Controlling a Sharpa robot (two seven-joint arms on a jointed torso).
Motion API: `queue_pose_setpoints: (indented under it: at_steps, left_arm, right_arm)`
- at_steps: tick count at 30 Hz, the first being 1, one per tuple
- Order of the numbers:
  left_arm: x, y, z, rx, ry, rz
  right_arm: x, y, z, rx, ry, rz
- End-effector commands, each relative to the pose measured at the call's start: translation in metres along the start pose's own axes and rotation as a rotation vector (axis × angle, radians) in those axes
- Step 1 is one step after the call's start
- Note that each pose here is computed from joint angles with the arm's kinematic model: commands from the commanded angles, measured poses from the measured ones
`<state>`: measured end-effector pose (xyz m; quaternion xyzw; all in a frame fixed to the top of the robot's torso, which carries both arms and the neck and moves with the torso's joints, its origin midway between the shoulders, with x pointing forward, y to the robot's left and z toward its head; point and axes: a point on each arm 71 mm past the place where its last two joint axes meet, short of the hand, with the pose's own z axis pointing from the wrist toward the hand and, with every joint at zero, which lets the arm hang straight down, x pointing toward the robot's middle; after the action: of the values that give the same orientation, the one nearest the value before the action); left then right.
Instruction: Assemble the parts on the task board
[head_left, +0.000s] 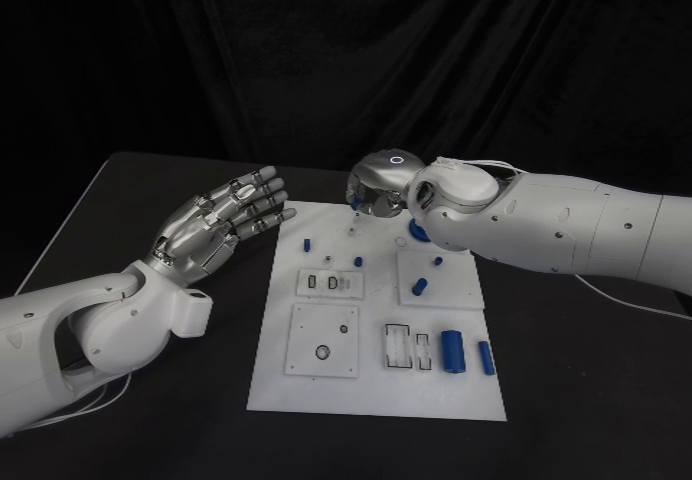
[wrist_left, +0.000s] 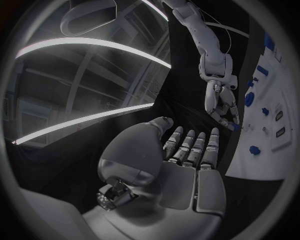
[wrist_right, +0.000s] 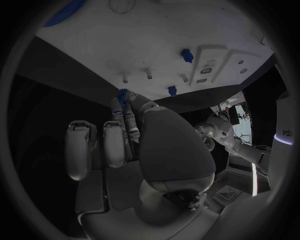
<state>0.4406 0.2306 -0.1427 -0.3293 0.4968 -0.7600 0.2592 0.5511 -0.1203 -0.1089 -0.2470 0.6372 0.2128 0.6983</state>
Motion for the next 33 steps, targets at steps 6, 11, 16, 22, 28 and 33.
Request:
queue_pose_setpoints:
  at_steps: [6, 11, 16, 22, 28, 33]
  left_arm:
    - [0.0013, -0.0117, -0.0005, 0.158, 0.014, -0.007]
    - [0.0011, -0.0113, 0.0, 0.156, 0.015, -0.008]
    - [0.0011, -0.011, 0.0005, 0.155, 0.016, -0.008]
    - [0.0011, -0.0105, 0.0011, 0.152, 0.018, -0.01]
    - [0.001, -0.01, 0.0017, 0.15, 0.02, -0.011]
    - [0.001, -0.0096, 0.0022, 0.148, 0.022, -0.012]
  right_arm:
    - [0.006, -0.004, -0.003, 0.002, 0.015, -0.019]
    - [0.008, -0.006, -0.005, 0.006, 0.018, -0.018]
    - [0.01, -0.007, -0.006, 0.011, 0.028, -0.017]
    - [0.012, -0.007, -0.007, 0.012, 0.032, -0.014]
    - [0.014, -0.005, -0.007, 0.009, 0.033, -0.011]
    - [0.016, -0.005, -0.006, 0.01, 0.041, -0.01]
